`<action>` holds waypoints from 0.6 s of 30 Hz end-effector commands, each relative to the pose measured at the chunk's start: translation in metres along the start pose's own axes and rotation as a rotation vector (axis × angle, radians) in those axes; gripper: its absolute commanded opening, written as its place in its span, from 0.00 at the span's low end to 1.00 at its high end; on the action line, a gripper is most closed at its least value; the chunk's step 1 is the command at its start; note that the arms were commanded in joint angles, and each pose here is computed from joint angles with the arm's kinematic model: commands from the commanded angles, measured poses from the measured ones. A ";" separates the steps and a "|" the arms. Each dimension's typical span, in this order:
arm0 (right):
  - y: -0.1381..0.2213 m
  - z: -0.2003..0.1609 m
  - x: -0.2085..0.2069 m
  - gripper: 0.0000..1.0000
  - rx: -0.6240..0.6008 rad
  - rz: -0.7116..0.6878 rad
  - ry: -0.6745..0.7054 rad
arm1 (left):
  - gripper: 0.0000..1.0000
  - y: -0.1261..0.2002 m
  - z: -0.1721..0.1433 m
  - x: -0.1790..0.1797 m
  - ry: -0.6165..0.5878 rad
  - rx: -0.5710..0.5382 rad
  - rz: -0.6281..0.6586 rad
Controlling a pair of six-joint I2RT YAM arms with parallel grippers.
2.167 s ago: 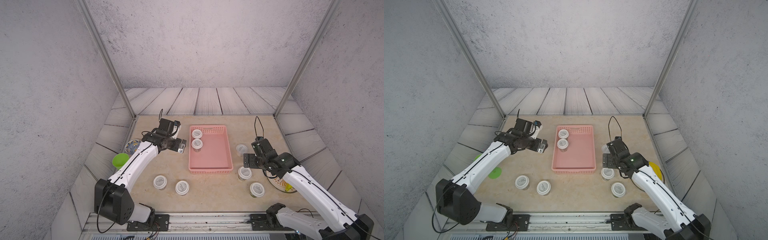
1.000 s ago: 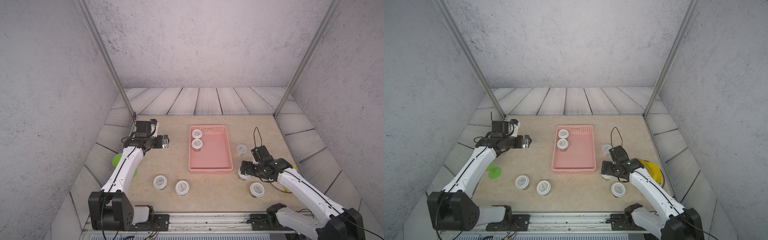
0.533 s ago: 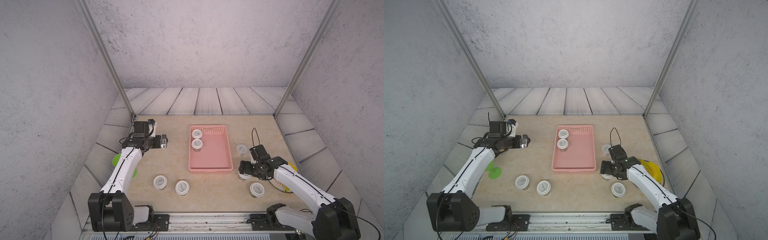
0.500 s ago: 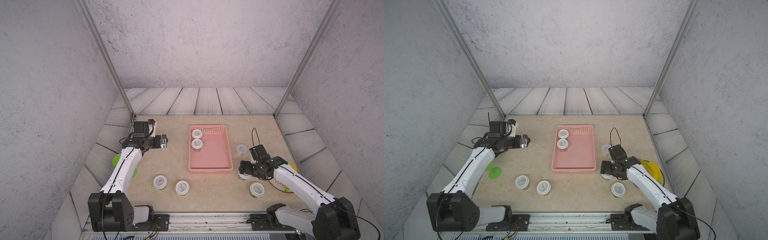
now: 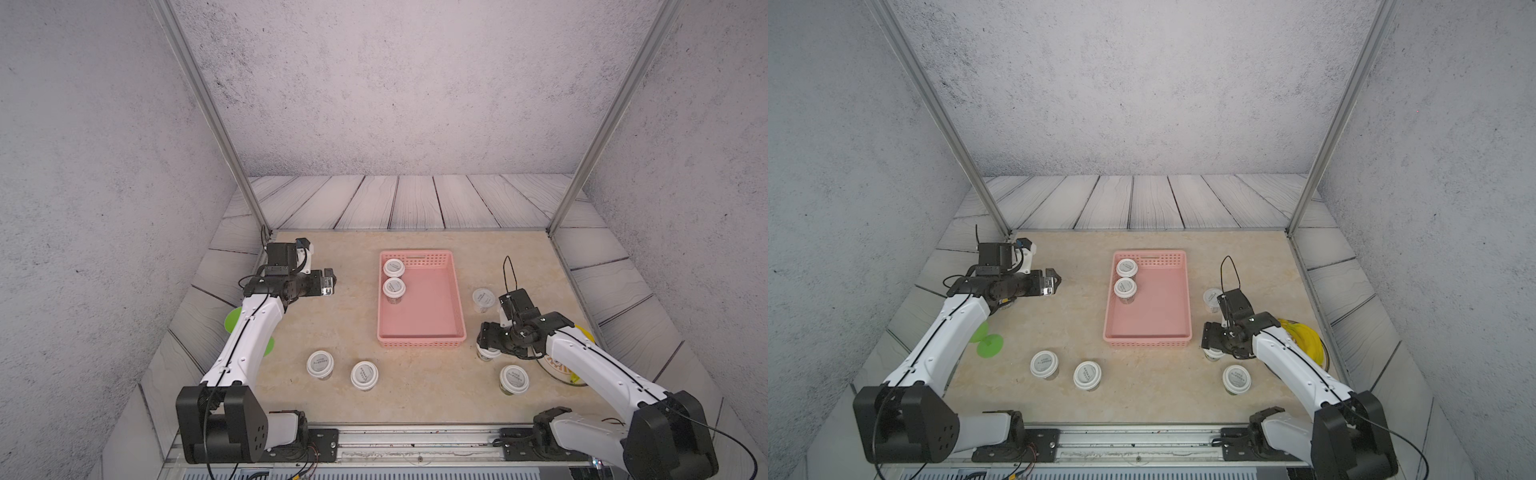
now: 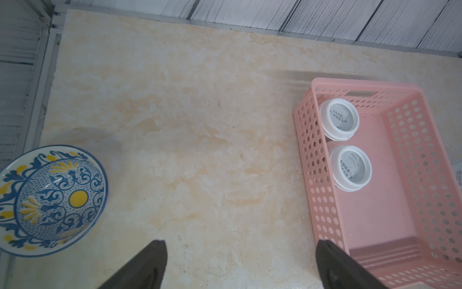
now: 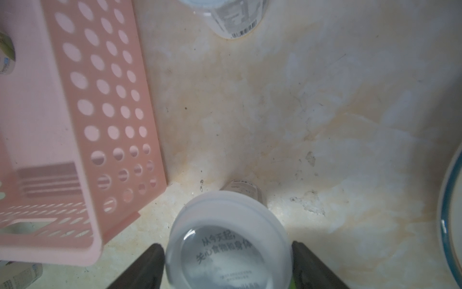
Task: Put the yogurt in the basket
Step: Pick up the yogurt from the center of the board.
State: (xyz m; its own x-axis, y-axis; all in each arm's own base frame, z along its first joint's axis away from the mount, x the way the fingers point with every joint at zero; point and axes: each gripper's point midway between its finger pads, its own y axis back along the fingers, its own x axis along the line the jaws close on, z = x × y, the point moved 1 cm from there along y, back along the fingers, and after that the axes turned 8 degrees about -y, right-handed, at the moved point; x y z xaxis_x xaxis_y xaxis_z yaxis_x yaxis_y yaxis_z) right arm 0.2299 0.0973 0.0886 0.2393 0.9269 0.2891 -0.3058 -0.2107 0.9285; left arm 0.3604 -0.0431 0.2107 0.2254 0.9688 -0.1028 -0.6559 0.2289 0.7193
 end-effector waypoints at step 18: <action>0.004 -0.004 -0.007 0.78 -0.002 -0.007 -0.005 | 0.99 0.006 0.000 0.003 0.021 -0.022 -0.004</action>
State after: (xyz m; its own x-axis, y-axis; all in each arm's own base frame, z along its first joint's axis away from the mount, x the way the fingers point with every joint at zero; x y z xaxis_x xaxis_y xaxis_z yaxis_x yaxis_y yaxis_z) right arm 0.2261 0.0951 0.0872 0.2468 0.9252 0.2881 -0.2978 -0.2105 0.9311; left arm 0.3616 -0.0399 0.2117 0.2150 0.9706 -0.1079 -0.6614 0.2260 0.7151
